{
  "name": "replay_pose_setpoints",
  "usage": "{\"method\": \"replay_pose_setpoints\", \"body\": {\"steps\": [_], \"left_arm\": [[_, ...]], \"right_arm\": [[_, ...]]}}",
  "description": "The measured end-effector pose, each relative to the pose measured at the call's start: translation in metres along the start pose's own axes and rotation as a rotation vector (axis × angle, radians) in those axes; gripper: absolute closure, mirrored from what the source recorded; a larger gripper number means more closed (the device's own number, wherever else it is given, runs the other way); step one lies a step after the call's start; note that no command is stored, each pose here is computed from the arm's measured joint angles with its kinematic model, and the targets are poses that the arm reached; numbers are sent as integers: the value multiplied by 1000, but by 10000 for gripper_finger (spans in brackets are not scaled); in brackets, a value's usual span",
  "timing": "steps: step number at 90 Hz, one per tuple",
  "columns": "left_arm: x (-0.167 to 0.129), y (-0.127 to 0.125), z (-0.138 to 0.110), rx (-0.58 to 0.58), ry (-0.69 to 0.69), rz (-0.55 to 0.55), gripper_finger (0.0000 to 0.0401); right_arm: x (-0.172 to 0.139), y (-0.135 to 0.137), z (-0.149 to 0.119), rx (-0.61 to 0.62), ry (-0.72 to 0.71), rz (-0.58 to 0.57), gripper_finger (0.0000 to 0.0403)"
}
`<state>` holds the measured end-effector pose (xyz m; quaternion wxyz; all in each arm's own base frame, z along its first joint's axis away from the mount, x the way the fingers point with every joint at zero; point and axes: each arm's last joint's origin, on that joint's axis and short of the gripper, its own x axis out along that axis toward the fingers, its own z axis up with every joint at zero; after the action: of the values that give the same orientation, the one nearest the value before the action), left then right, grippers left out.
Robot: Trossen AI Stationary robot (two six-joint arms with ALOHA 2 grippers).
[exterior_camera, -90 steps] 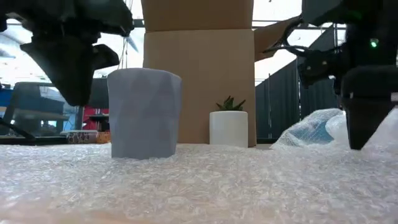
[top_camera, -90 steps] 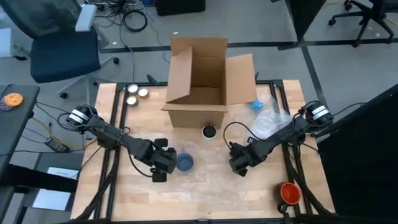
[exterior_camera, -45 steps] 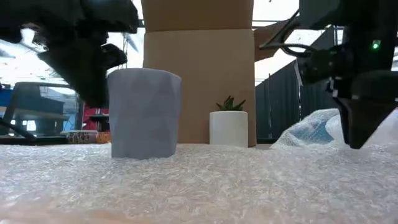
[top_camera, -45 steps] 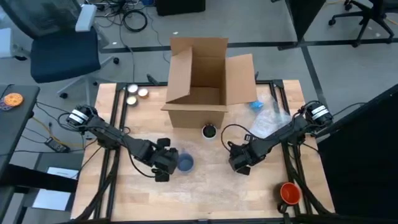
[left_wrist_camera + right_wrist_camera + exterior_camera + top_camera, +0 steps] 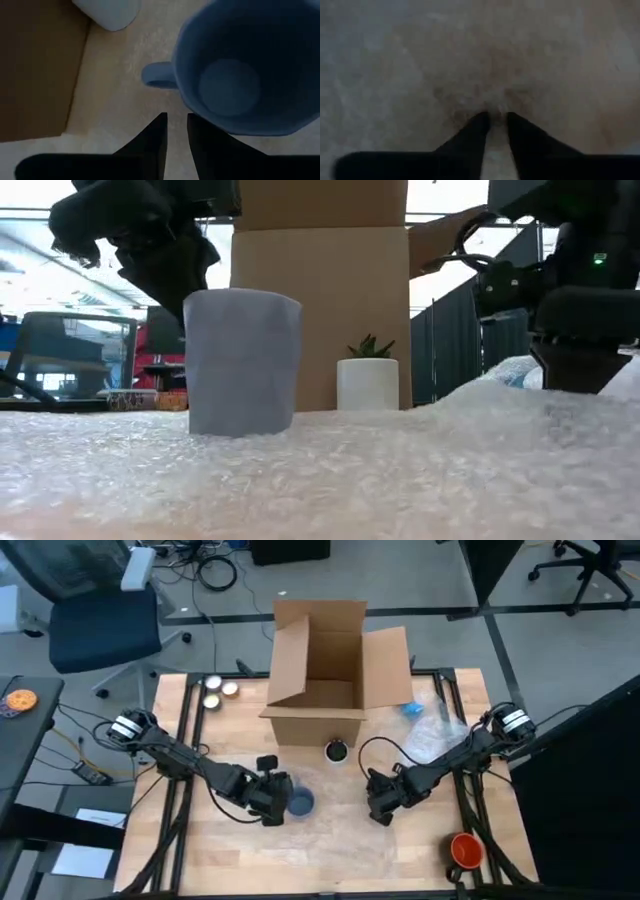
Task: Wrap mug
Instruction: Wrap the blue cup with the transparent bubble wrap
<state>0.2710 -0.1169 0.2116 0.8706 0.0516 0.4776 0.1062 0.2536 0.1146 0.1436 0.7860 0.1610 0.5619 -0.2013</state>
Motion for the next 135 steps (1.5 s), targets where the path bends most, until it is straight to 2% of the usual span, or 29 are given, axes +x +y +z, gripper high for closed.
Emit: {"method": "replay_pose_setpoints", "body": {"steps": [21,35,50,67,83,95,116,135], "left_arm": [[-8,-15,-12,2,51,-61,341],[-12,-23,-14,18,36,-84,341],[-14,-27,-14,18,15,-101,341],[-15,-29,-15,22,15,-115,341],[-25,-35,-15,30,99,-228,341],[-37,-39,-11,63,113,-241,341],[-65,-47,14,156,-26,-257,341],[-84,-46,29,236,-134,-171,341]], "right_arm": [[-30,28,29,-8,-167,81,401],[-57,50,54,-79,-324,218,402],[-69,60,76,-117,-487,332,402],[-51,66,94,-114,-573,377,403],[-39,74,107,-134,-653,459,403],[-41,75,111,-146,-698,475,403],[-44,76,113,-157,-734,489,403],[-45,77,113,-158,-734,490,403]]}}
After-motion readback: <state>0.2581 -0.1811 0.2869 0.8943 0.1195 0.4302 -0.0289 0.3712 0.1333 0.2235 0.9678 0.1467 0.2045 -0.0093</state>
